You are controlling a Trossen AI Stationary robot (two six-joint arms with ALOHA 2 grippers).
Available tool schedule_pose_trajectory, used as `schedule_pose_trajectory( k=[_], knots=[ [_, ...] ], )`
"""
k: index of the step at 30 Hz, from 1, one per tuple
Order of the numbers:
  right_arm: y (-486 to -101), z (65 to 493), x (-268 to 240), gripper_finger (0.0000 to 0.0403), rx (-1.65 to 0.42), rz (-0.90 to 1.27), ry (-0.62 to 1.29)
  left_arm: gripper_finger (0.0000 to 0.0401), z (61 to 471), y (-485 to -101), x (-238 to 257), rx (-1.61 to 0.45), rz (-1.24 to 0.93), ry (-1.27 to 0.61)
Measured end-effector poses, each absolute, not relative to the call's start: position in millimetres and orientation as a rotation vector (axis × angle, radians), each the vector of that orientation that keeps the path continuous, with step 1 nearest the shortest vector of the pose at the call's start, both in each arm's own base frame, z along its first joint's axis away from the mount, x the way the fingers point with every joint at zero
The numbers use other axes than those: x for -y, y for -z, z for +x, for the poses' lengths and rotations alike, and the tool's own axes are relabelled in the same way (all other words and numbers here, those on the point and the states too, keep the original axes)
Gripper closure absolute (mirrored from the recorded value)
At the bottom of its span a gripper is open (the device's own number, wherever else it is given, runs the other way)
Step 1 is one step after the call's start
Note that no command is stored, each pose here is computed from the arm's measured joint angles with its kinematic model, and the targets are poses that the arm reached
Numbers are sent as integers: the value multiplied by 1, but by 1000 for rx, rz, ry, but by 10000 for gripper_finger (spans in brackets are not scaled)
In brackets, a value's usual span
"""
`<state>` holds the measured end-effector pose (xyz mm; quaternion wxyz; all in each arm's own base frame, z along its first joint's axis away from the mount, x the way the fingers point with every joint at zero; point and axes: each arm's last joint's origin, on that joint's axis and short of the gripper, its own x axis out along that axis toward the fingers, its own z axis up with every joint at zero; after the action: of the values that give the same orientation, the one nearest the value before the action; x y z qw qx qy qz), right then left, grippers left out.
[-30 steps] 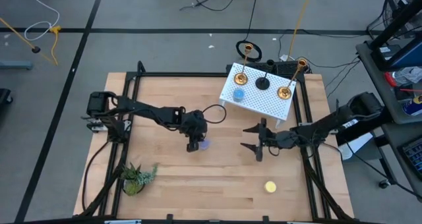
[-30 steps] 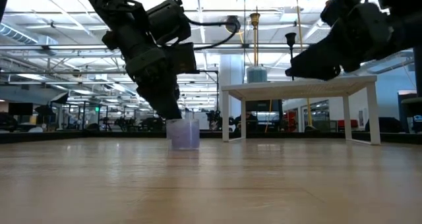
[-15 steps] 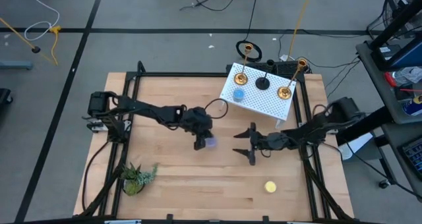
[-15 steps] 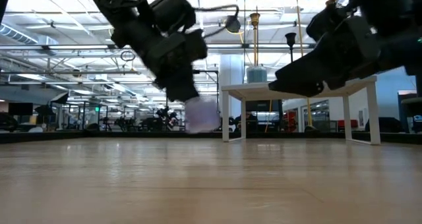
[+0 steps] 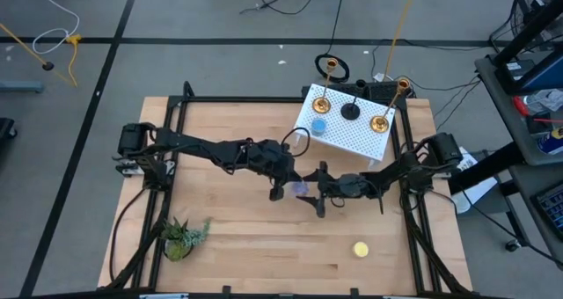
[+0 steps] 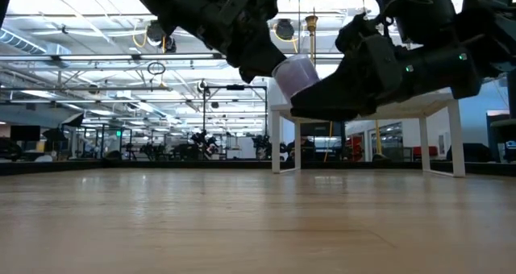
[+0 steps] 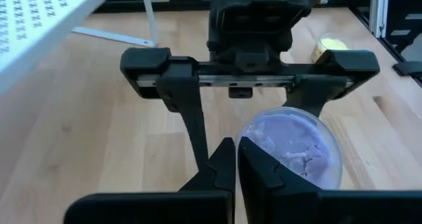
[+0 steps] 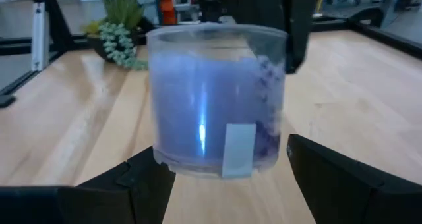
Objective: Pick & Place candle stick holders
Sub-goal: Put the purple scented candle on the shelf aligned with the blue scented candle
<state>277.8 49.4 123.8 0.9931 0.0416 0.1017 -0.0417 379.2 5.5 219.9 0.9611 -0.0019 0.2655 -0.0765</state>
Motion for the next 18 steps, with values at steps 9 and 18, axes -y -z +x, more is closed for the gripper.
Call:
schedule_pose_trajectory(
  k=[9,18],
  knots=[
    [-129,282,-50,124,-163,76,64,397,380,-222,-5,-531,-3,142],
    [-131,282,-52,124,-157,120,-3,396,380,-221,-5,-532,27,121]
  ],
)
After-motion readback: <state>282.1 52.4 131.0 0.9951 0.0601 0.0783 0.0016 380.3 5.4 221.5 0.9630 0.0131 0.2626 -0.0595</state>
